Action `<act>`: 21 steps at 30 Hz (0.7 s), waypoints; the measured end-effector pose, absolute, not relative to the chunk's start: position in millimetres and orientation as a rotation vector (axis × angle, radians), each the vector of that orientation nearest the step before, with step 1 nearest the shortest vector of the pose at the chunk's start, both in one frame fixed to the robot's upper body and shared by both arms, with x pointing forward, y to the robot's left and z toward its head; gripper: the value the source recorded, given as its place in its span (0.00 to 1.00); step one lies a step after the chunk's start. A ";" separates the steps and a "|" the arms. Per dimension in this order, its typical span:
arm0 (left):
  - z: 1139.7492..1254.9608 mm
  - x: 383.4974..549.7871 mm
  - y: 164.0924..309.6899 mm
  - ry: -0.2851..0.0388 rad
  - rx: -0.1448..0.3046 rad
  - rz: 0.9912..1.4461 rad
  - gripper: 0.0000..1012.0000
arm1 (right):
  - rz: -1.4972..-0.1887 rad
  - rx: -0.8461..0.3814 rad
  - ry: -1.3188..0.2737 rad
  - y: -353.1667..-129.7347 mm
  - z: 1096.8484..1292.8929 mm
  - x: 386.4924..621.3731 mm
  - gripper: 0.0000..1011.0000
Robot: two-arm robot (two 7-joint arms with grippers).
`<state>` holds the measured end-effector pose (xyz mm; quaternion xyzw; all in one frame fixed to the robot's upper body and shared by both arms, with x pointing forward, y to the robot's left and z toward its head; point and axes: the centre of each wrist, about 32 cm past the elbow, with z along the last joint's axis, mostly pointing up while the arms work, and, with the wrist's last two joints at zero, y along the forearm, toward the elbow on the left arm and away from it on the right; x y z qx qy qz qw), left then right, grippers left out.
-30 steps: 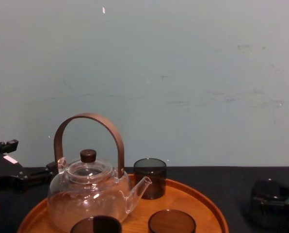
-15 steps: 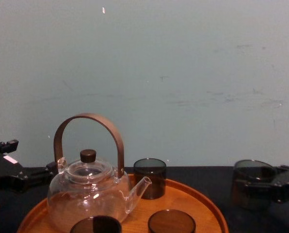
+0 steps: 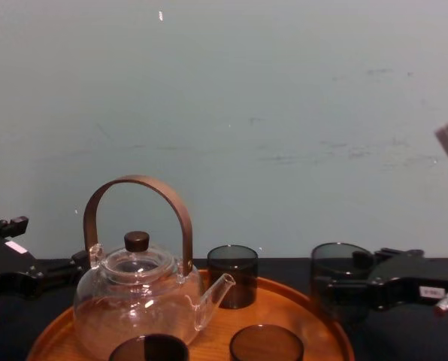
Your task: Pick up the glass from the table and place it on the tray.
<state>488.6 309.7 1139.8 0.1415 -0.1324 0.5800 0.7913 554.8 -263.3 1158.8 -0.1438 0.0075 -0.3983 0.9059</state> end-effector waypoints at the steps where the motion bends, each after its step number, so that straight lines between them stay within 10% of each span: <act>1: 1139.8 488.6 309.7 -0.285 0.305 1.248 0.99 | -0.818 -0.298 0.013 -261.7 1158.9 555.8 0.89; 21: 1139.8 488.7 309.7 -0.285 0.304 1.248 0.99 | -0.757 -0.309 -0.007 -235.5 1156.5 574.6 0.89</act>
